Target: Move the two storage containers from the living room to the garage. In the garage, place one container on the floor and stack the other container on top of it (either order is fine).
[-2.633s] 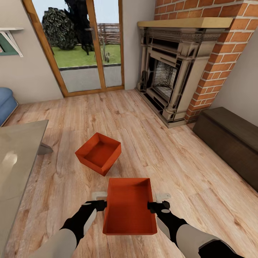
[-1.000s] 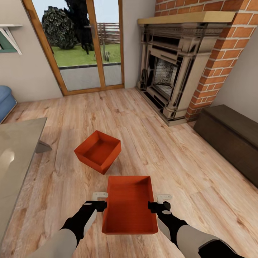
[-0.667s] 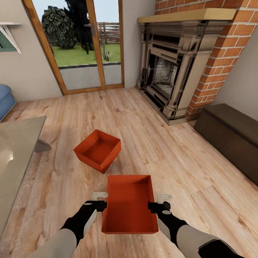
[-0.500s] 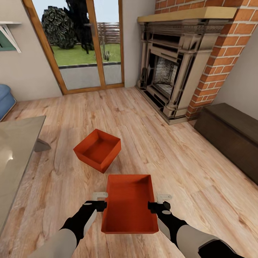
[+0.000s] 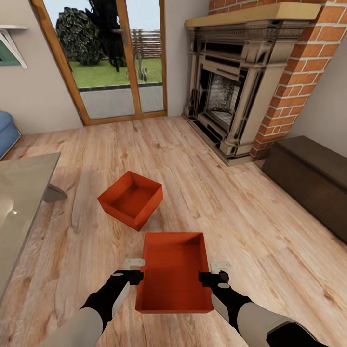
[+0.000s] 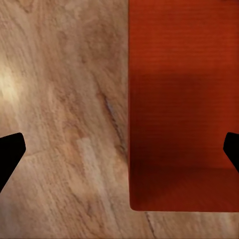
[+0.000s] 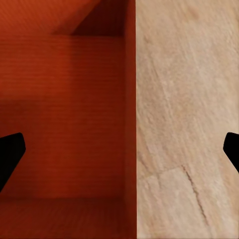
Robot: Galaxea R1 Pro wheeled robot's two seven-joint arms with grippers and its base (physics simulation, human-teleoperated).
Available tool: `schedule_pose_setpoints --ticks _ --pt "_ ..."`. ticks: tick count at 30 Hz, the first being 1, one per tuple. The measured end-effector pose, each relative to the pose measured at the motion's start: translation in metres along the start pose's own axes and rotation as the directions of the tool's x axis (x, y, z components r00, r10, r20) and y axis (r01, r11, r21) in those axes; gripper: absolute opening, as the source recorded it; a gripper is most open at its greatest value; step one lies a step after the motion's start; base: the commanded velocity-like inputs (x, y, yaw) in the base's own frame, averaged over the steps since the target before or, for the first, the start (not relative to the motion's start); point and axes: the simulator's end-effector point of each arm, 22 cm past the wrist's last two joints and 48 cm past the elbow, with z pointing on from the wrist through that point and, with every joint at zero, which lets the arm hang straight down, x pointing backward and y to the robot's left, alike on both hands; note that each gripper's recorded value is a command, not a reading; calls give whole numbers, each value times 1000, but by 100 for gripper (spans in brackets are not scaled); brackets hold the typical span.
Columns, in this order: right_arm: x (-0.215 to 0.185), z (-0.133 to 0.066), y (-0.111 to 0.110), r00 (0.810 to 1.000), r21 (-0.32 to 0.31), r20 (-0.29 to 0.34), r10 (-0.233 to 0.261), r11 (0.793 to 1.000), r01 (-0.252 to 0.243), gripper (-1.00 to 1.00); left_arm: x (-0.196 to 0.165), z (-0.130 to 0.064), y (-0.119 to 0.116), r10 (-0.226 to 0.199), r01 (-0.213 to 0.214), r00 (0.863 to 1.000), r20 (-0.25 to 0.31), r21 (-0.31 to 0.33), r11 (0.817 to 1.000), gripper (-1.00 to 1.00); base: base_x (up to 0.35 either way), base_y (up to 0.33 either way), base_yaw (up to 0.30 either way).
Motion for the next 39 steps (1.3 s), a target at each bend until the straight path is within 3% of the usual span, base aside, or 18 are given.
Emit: schedule_pose_setpoints --ticks 23,39 --pt "30 36 1 1000 1 1 0 1000 0 100 25 40 -1 -4 4 1000 -1 -1 1000 100 0 0 0" --pt "54 62 -14 1000 23 2 -5 1000 5 100 44 68 -3 -2 2 1000 0 0 1000 100 0 0 0"
